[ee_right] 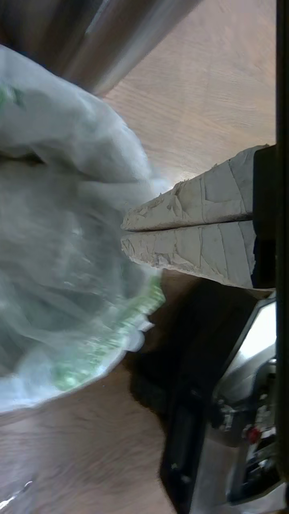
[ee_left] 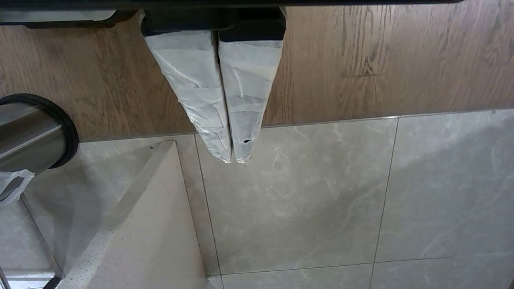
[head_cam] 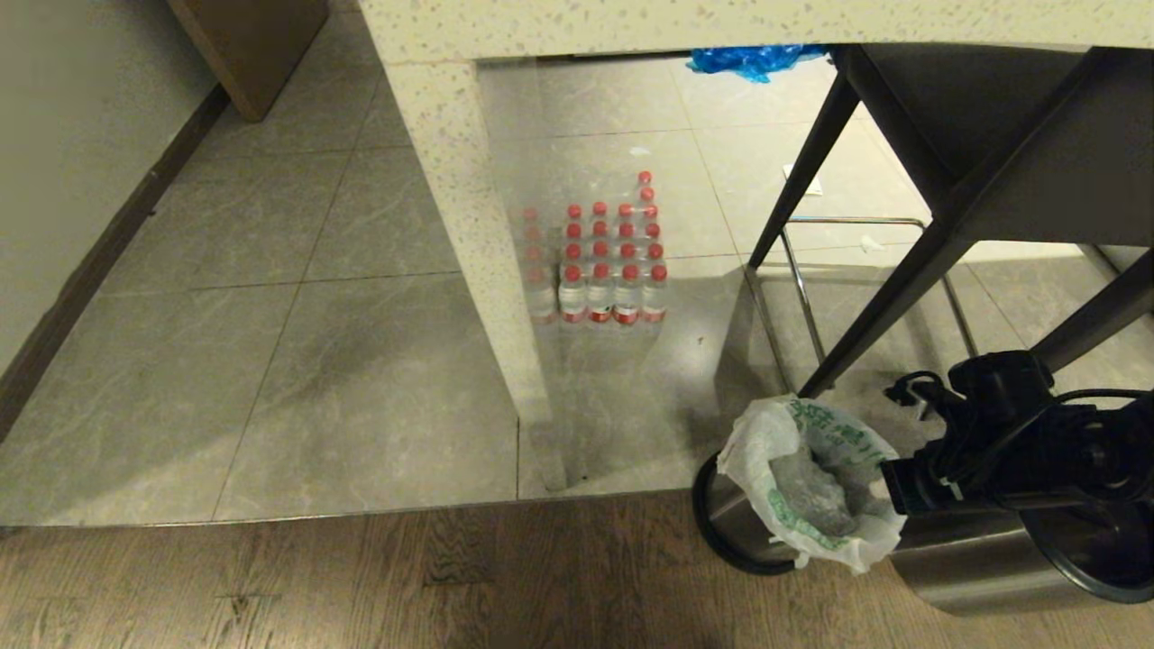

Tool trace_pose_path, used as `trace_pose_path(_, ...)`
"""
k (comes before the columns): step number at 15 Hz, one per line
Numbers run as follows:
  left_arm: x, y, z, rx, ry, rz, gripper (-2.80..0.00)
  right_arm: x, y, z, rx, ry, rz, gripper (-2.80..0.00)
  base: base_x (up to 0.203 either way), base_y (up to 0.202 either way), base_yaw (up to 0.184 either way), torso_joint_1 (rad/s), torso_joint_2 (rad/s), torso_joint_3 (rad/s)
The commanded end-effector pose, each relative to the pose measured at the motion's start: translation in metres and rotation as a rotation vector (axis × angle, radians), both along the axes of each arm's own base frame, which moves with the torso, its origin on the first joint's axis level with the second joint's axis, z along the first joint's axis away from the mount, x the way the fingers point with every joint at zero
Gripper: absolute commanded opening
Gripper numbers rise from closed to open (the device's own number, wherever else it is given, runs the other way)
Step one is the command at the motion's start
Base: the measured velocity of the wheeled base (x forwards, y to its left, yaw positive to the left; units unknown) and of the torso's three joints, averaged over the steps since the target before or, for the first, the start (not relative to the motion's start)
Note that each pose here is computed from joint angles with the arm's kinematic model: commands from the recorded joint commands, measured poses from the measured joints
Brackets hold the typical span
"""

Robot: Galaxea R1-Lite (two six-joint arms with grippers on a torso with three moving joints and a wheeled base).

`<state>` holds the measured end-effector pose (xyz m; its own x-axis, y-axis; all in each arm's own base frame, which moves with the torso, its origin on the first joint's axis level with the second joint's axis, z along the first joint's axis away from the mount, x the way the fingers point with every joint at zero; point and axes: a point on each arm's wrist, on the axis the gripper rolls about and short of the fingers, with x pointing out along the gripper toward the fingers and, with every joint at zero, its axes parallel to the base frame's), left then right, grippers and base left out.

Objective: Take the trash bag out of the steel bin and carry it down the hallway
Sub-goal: Pick up the trash bag

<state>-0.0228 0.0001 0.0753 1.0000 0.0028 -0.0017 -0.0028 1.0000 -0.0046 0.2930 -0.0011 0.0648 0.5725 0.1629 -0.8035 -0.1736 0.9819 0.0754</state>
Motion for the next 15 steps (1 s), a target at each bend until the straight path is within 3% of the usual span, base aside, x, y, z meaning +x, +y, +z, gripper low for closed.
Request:
trace_pose_path(1,0.0,0.0,0.0,0.0,0.001,0.0,-2.8,-0.007,0.013,0.001,-0.021,0.007,0.03,-2.8,0.0,0.0,0.0,0.0,0.0,0.0)
trace_pose_path(3,0.0,0.0,0.0,0.0,0.001,0.0,-2.8,-0.005,0.028,-0.003,-0.096,0.01,0.021,-2.8,0.0,0.0,0.0,0.0,0.0,0.0)
trace_pose_path(6,0.0,0.0,0.0,0.0,0.002,0.0,-2.8,0.017,0.047,-0.003,-0.027,-0.036,-0.03,-2.8,0.0,0.0,0.0,0.0,0.0,0.0)
trace_pose_path(10,0.0,0.0,0.0,0.0,0.002,0.0,-2.8,0.038,0.057,-0.014,-0.024,-0.073,-0.024,-2.8,0.0,0.0,0.0,0.0,0.0,0.0)
trace_pose_path(11,0.0,0.0,0.0,0.0,0.003,0.0,-2.8,0.042,0.059,-0.017,-0.028,-0.075,-0.022,0.0,0.0,0.0,0.0,0.0,0.0,0.0)
trace_pose_path(15,0.0,0.0,0.0,0.0,0.002,0.0,-2.8,0.058,0.061,-0.035,-0.087,-0.113,-0.026,0.0,0.0,0.0,0.0,0.0,0.0,0.0)
